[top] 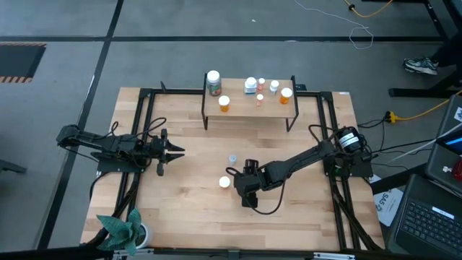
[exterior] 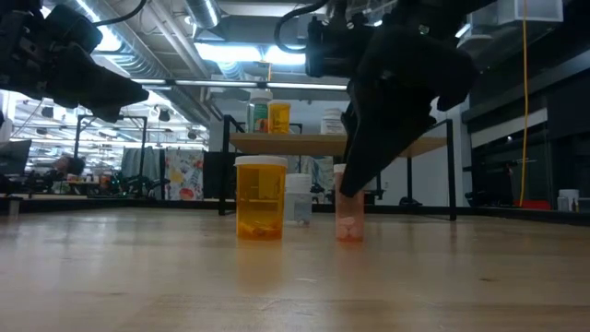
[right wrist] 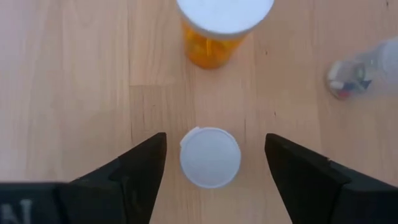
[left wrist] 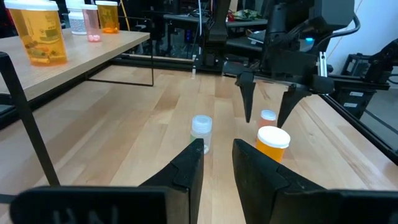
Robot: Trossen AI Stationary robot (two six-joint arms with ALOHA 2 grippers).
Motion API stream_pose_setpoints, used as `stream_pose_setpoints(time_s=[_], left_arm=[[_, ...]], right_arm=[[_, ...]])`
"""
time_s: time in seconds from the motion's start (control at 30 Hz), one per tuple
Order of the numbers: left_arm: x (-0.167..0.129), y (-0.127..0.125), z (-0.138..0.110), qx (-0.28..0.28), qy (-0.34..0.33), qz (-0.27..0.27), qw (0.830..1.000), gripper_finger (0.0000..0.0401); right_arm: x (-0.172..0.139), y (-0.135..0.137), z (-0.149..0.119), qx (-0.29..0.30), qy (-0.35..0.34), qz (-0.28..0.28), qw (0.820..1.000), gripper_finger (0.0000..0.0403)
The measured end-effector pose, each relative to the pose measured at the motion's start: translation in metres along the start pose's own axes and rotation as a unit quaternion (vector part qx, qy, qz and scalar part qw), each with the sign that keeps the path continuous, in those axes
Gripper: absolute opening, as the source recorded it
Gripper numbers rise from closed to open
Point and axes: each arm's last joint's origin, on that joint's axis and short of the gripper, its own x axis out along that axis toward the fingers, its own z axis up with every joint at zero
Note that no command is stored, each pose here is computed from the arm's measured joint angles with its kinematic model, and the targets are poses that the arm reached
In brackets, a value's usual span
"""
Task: Pick and place medicine bottles onto shelf by color
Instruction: Put the red pill bottle on the shelf
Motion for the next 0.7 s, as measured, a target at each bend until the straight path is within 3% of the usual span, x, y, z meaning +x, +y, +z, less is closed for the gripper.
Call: stream_pose_setpoints(time_s=[0.43,0.7], left_arm=[[0.0,0.0,-0.0001,0.0,0.0,0.0,1.0,0.008],[0.0,0.0,0.0,0.0,0.0,0.0,1.0,0.008]], right_arm=[[-0.0007,0.0008,0.0001,0.007,0.003,0.013,1.0,0.0158],[-0.0048,0.0015,0.005,0.016,0.0,0.014,1.0,0.0114]])
